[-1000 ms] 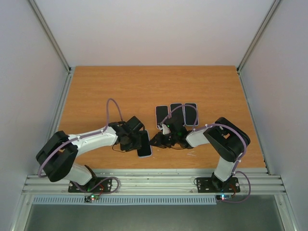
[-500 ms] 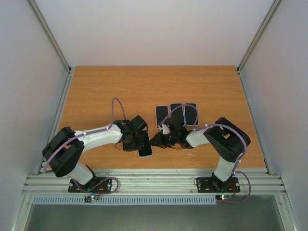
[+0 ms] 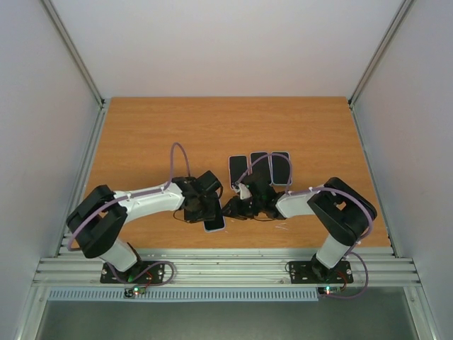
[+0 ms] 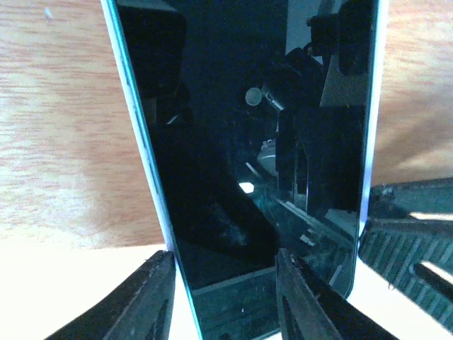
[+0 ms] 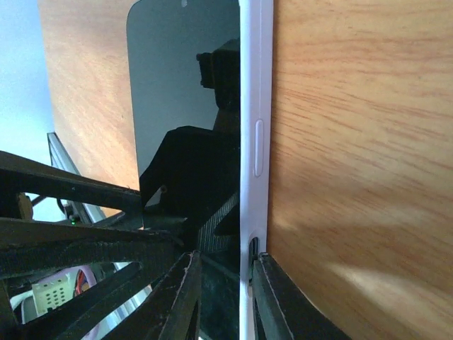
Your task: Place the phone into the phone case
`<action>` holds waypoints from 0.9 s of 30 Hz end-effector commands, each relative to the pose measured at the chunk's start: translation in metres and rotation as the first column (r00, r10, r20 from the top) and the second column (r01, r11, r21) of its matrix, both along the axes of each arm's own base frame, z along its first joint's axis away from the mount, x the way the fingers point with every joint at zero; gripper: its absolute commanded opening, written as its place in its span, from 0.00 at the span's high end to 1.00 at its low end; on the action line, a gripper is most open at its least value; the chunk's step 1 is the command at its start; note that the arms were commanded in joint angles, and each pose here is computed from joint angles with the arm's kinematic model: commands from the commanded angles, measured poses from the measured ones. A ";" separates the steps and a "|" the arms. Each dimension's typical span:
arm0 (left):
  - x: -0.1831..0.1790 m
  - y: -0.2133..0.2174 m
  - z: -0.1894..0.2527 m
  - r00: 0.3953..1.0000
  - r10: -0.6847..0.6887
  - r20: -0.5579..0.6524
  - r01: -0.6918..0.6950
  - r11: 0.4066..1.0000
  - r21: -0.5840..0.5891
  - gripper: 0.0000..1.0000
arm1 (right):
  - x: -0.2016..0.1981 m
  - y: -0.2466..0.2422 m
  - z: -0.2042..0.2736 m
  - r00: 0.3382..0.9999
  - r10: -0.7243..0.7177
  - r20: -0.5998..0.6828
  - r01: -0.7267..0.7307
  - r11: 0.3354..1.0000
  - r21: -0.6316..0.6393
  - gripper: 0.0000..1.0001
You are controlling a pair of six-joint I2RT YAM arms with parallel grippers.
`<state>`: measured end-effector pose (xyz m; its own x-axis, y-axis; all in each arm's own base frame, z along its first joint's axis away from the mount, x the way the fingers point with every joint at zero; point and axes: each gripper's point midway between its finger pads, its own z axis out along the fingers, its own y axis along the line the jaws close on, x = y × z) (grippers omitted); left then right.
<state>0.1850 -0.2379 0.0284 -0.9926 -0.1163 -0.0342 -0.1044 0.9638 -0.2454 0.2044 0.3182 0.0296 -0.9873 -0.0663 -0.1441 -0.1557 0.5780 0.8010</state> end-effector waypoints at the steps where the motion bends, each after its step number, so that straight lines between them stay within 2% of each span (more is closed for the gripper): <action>1: 0.001 0.005 0.013 0.998 -0.013 0.061 0.013 1.000 0.001 0.57 | -0.006 -0.006 0.002 0.999 0.021 0.028 -0.020 0.999 -0.038 0.78; 7: -0.013 0.008 0.018 0.999 -0.002 0.046 0.005 0.998 -0.057 0.56 | -0.010 -0.011 0.002 0.999 0.031 0.033 -0.029 0.998 -0.060 0.78; 14: -0.027 0.004 -0.005 0.999 0.020 -0.033 -0.023 0.994 -0.105 0.66 | -0.014 -0.008 0.001 0.999 0.045 0.030 -0.043 0.997 -0.060 0.77; 24: -0.039 0.014 -0.021 0.995 0.031 -0.095 -0.036 0.998 -0.056 0.85 | -0.015 -0.007 -0.001 0.998 0.049 0.032 -0.047 0.996 -0.070 0.77; 27: -0.045 0.023 -0.028 0.992 0.024 -0.121 -0.025 1.000 -0.010 0.87 | -0.016 -0.009 -0.004 0.998 0.046 0.033 -0.043 0.995 -0.085 0.78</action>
<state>0.1588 -0.2333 0.0258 -0.9887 -0.1488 0.0167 -0.1455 0.9287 -0.3410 0.1904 0.3104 0.0275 -0.9827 -0.1115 -0.1480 -0.1851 0.6229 0.7601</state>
